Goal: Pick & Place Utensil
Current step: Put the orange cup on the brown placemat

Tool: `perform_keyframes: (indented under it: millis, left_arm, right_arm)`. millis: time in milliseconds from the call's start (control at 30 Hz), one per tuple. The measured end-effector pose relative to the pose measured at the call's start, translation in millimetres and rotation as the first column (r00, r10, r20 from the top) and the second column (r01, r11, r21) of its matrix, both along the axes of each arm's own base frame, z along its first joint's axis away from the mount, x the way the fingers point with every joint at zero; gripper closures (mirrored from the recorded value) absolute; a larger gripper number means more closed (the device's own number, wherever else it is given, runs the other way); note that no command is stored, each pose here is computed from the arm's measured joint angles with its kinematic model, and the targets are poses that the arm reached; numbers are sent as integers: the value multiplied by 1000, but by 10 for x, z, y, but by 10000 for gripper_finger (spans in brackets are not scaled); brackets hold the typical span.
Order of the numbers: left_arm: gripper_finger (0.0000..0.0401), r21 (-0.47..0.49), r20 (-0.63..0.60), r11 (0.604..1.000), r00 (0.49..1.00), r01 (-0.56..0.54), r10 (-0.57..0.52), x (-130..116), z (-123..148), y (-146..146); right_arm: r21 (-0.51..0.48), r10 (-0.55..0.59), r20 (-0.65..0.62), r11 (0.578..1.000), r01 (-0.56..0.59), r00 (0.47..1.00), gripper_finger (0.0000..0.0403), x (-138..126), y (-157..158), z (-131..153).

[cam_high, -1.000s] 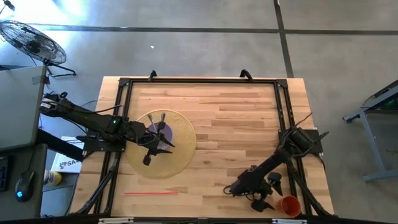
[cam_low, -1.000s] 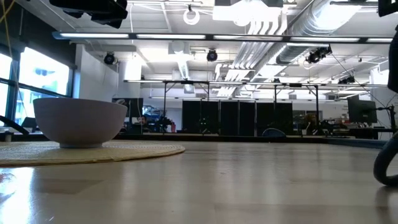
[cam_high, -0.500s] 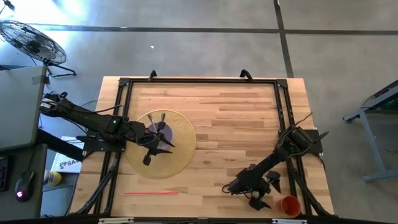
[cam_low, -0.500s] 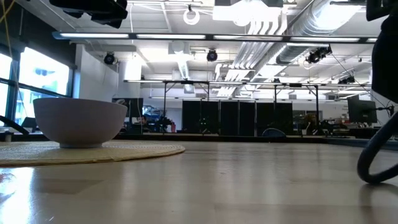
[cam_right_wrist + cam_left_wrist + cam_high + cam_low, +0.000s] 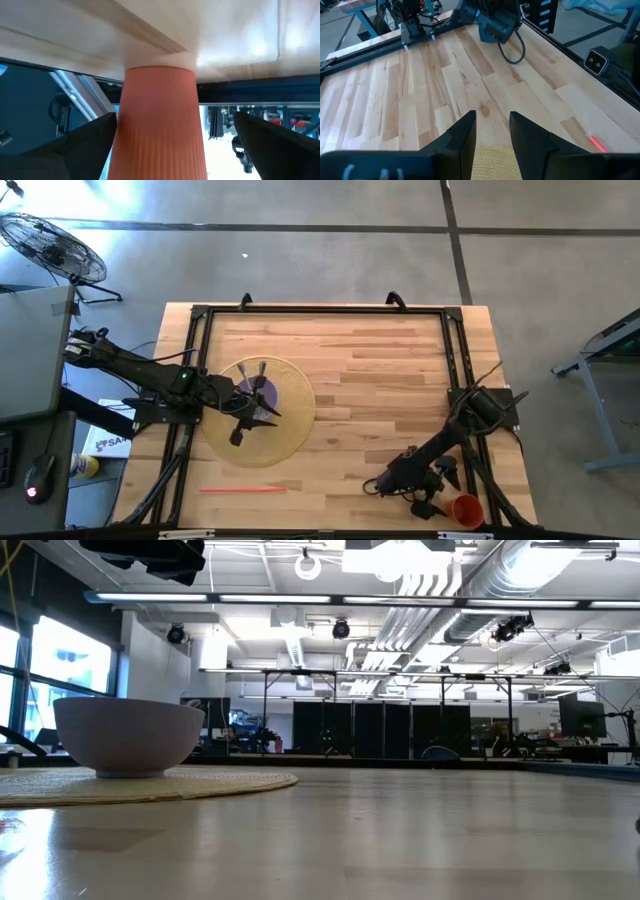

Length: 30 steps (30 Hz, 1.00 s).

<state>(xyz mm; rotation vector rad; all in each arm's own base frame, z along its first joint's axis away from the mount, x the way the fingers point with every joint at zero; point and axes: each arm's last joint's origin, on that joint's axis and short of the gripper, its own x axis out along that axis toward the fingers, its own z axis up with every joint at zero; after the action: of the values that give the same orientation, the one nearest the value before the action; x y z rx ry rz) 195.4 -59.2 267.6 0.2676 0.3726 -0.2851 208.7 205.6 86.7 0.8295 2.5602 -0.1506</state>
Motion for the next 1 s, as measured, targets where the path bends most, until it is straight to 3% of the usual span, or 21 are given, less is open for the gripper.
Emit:
perform_keyframes:
  millis: [667, 1000]
  left_arm:
    - [286, -9, -13, 1000, 1000, -6, 5, -4, -11, 1]
    - [286, -13, -12, 1000, 1000, -7, 7, -3, -10, 1]
  right_arm:
    - [44, 76, 17, 996, -77, 997, 11, -155, 163, -10]
    - [75, 146, 14, 986, -146, 989, 37, -324, 308, -5]
